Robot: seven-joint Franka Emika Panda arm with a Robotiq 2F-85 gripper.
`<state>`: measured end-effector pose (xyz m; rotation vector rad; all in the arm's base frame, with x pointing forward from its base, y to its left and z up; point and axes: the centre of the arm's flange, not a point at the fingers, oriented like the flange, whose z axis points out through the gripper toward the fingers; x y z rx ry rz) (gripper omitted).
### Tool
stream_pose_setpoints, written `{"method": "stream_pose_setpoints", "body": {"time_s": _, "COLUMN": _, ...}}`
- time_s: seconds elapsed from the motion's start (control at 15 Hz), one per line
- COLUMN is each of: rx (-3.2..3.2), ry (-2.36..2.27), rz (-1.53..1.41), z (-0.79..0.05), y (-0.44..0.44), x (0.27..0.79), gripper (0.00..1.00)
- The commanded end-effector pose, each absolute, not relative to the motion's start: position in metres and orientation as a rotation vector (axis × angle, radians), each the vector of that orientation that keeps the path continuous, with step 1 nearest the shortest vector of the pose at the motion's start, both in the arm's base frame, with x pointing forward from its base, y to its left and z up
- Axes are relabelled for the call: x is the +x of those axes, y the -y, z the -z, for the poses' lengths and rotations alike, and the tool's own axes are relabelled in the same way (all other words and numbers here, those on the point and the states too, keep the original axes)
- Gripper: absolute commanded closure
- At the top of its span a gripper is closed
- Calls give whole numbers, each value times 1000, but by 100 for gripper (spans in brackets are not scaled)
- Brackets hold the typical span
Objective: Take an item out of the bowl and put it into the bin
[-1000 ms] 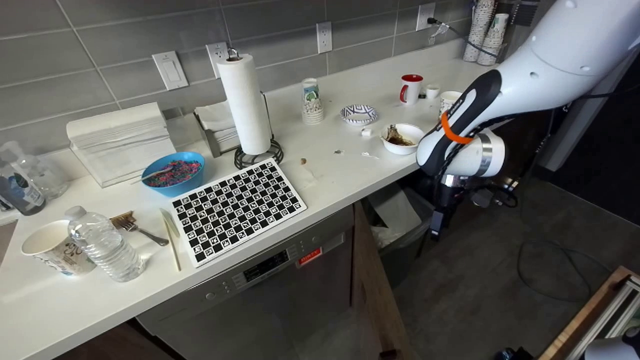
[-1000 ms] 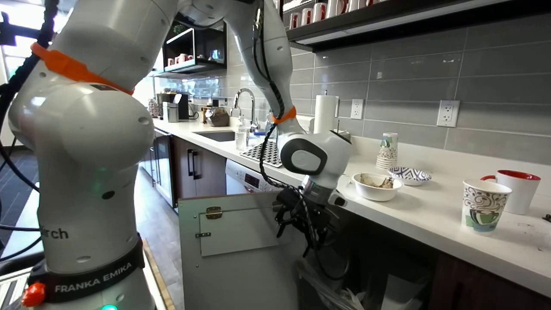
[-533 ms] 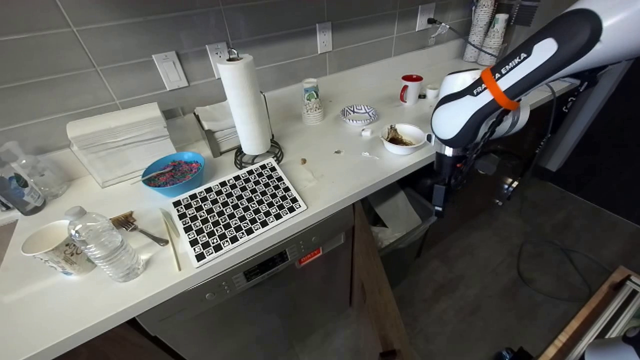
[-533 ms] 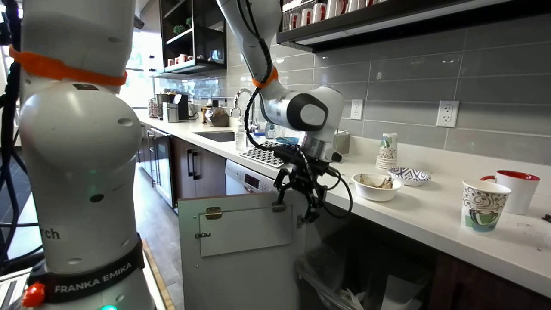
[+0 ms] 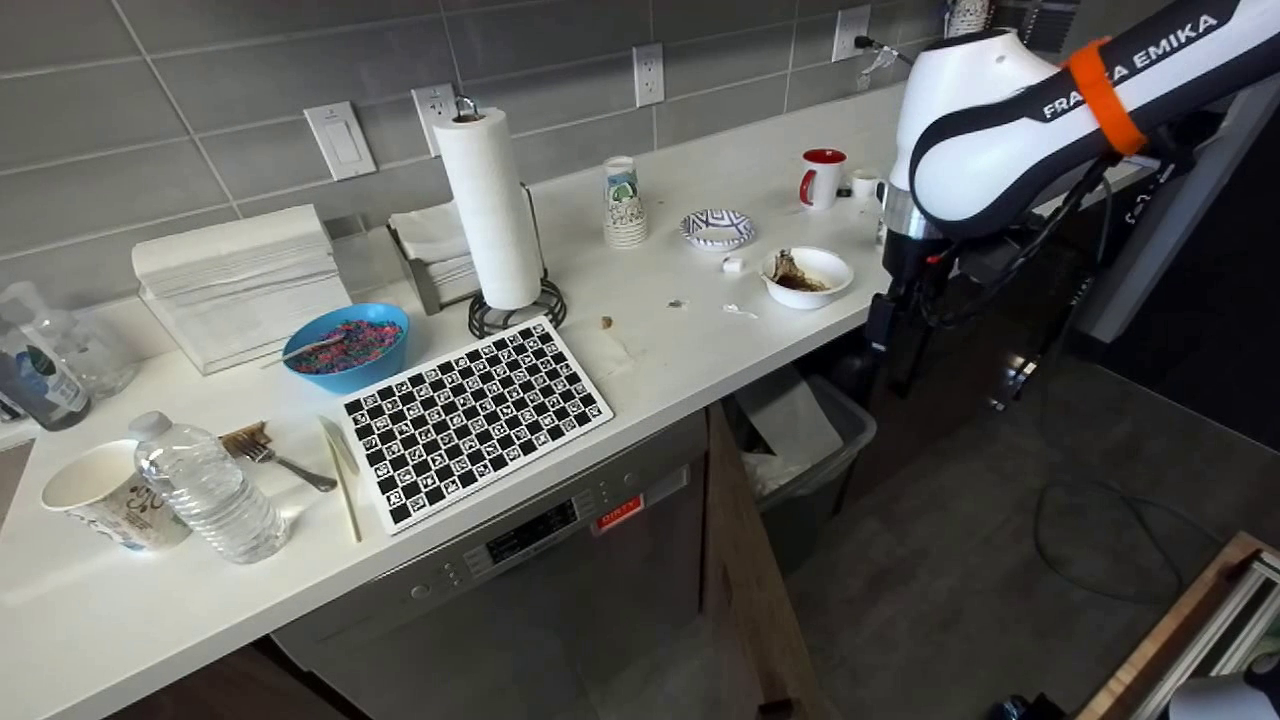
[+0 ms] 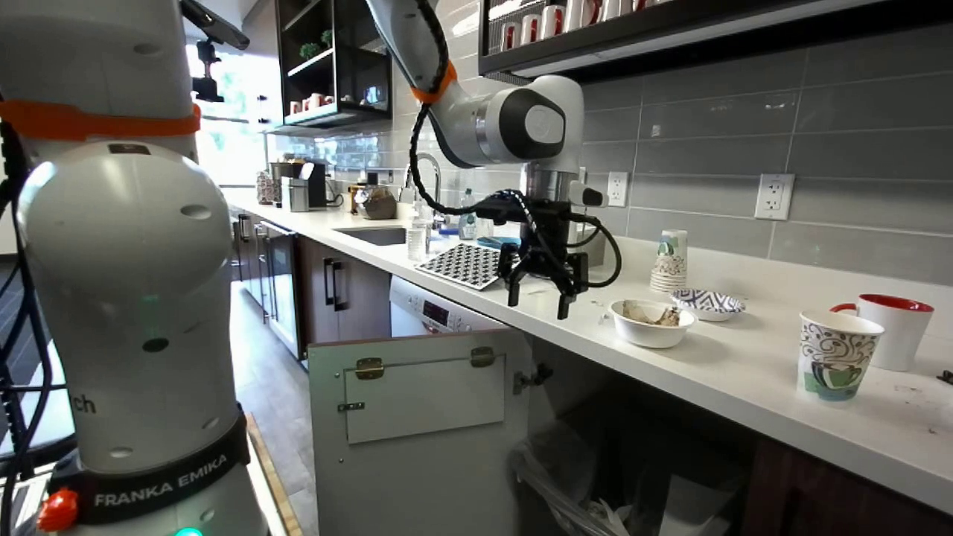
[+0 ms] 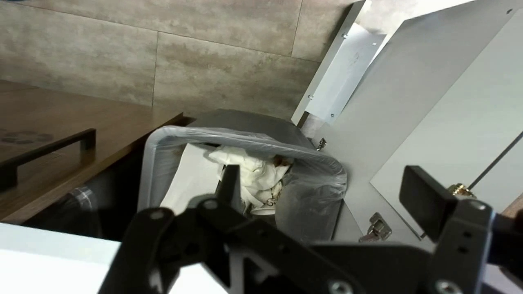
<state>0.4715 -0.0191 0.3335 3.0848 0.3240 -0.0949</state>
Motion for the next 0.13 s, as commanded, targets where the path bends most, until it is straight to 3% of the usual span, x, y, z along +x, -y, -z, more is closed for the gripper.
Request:
{"method": "stream_pose_setpoints", "body": {"time_s": 0.0, "rx": 3085, "ry": -325, "rz": 92, "z": -334, "y": 19, "x": 472, "gripper": 0}}
{"method": "stream_pose_setpoints", "body": {"time_s": 0.07, "rx": 3085, "ry": -327, "rz": 96, "z": -333, "y": 18, "x": 472, "gripper": 0}}
